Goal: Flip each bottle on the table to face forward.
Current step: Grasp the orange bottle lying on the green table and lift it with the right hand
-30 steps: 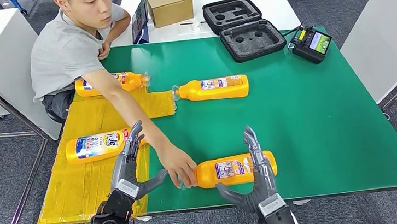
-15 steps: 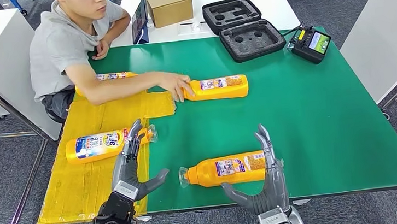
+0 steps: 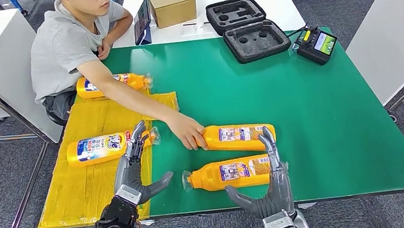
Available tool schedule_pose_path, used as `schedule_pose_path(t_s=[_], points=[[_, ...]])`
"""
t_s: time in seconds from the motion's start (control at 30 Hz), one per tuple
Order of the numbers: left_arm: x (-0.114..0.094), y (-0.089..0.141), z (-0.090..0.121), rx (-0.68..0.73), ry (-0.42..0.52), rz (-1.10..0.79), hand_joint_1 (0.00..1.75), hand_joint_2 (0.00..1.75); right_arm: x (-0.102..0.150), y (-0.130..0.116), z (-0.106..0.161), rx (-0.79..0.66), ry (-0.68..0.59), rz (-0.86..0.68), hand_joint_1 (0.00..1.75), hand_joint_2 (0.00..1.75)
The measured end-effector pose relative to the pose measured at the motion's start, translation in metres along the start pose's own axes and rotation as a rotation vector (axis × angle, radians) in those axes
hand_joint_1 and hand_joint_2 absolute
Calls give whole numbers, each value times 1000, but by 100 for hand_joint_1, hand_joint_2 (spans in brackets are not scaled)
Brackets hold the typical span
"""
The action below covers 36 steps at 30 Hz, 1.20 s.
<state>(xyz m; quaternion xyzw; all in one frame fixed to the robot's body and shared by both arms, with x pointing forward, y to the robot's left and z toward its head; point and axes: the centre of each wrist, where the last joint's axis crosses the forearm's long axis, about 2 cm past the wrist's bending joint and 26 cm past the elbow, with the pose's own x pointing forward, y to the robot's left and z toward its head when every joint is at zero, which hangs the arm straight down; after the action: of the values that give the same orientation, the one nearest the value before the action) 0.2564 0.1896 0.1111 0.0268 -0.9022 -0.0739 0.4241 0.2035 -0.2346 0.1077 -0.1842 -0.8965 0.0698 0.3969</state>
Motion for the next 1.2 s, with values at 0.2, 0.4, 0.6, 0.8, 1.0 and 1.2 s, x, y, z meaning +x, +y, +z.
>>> schedule_pose_path(t_s=[0.2,0.4,0.6,0.8,1.0,1.2], points=[[0,0,-1,-4,-3,-4,0,175,0,-1,0,28,-22,37,0,175],[1,-1,-5,-13,-13,5,0,175,-1,-3,1,142,-72,270,0,175],[1,-3,-6,-21,-14,16,0,175,-6,-4,5,231,-33,461,0,175],[3,-7,-7,-31,-16,28,0,175,-14,-7,11,278,11,571,0,175],[3,-9,-7,-34,-16,35,0,175,-20,-9,13,298,32,600,0,175],[3,-9,-7,-33,-16,37,0,175,-23,-10,15,307,41,605,0,175]])
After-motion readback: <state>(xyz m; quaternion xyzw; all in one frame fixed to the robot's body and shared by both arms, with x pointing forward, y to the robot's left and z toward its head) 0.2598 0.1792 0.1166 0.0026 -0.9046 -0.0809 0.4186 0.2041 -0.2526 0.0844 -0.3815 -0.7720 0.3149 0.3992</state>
